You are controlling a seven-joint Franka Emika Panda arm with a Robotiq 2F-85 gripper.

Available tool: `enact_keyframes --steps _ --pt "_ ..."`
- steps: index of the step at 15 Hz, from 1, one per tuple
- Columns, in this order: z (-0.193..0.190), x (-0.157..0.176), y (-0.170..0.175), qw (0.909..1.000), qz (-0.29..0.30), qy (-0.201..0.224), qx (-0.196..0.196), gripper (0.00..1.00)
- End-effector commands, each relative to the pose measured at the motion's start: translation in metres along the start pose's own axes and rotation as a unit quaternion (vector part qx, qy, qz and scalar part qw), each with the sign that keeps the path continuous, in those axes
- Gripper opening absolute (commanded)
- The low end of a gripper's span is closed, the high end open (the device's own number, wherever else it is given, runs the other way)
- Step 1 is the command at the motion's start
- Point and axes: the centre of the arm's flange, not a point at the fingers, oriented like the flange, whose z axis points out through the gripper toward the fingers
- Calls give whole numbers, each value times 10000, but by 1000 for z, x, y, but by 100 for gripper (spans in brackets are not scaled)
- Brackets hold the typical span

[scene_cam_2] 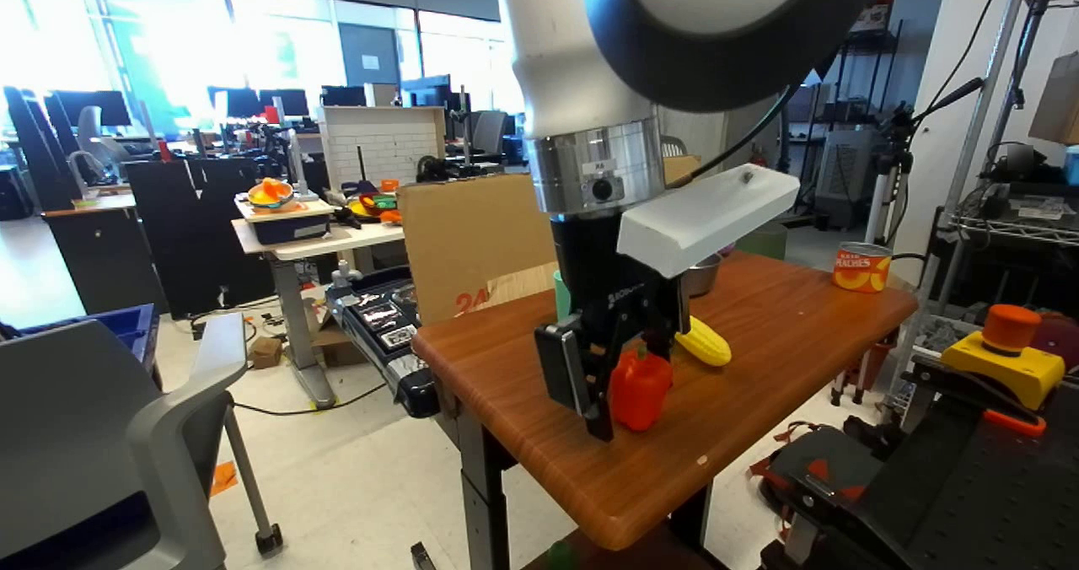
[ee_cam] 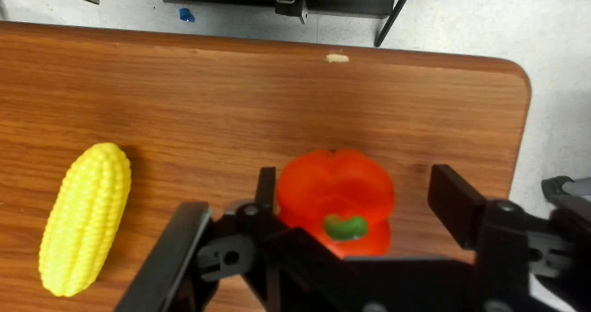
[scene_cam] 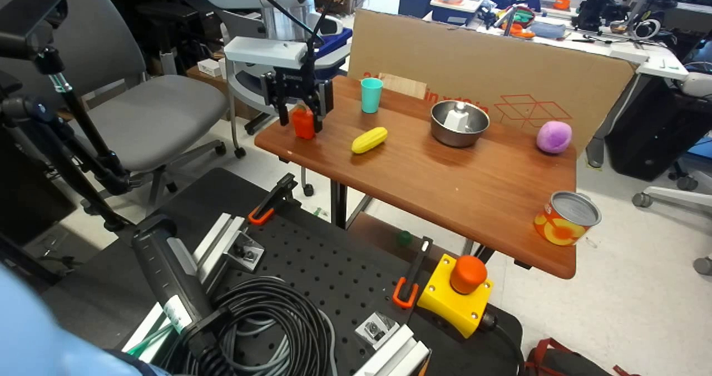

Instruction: Move the orange thing to the right

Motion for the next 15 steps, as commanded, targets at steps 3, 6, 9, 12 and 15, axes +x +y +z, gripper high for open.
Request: enact_keyframes --steps 3,6,9,12,15 --pt "-14 -1 -5 9998 -111 67 -153 37" --pt "-42 -15 0 9997 -90 211 -41 20" --pt "-83 -22 34 9988 195 419 154 20" --pt "-114 -28 96 9958 688 517 316 20" --pt "-128 -26 174 9919 1128 472 349 20"
